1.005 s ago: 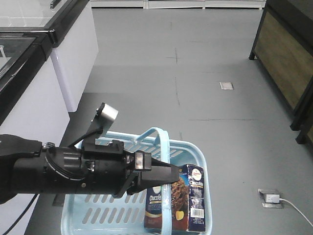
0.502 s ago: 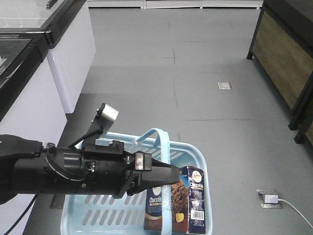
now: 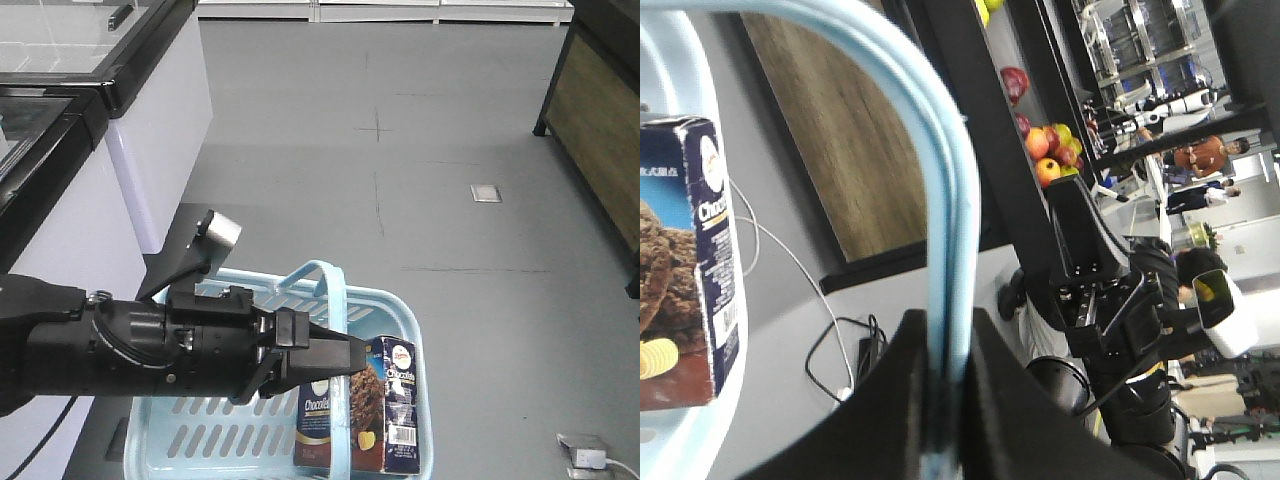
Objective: Left arm holds basket, right arm returns cookies
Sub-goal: 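Drive forward toward the drink shelves holding the basket in left gripper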
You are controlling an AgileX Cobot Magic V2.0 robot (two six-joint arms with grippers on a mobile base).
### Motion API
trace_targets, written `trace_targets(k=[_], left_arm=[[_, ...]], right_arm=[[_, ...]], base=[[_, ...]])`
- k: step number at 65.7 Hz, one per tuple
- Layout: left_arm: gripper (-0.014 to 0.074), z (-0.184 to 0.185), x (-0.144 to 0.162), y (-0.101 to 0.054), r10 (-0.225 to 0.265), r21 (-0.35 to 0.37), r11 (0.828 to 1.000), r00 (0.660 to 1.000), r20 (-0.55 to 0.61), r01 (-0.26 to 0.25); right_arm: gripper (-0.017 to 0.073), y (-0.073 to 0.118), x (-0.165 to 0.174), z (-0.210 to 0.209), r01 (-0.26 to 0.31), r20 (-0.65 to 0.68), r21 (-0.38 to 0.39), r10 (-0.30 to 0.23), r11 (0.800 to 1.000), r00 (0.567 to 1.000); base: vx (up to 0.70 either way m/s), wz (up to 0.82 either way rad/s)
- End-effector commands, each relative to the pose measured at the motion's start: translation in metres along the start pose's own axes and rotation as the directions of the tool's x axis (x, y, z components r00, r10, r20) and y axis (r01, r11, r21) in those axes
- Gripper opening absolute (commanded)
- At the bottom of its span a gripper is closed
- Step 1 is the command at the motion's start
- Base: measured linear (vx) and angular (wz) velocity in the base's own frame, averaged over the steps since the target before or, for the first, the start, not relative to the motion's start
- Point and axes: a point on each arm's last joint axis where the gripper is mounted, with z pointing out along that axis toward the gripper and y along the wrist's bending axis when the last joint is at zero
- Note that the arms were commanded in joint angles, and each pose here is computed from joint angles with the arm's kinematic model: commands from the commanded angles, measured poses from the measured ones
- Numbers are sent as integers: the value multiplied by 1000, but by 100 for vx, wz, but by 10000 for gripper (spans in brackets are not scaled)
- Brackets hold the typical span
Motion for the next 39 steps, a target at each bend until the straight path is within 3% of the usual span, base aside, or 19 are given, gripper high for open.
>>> trace_targets(k=[1, 39], left_arm=[[-3, -9, -9, -27, -10, 125, 992, 998, 57, 3], [-3, -9, -9, -27, -11, 126, 992, 998, 57, 4]], right_arm=[[-11, 1, -1, 0, 17, 64, -6, -16, 1000, 998], [-11, 1, -1, 0, 17, 63, -6, -16, 1000, 998]], base=[[31, 9], [31, 2]])
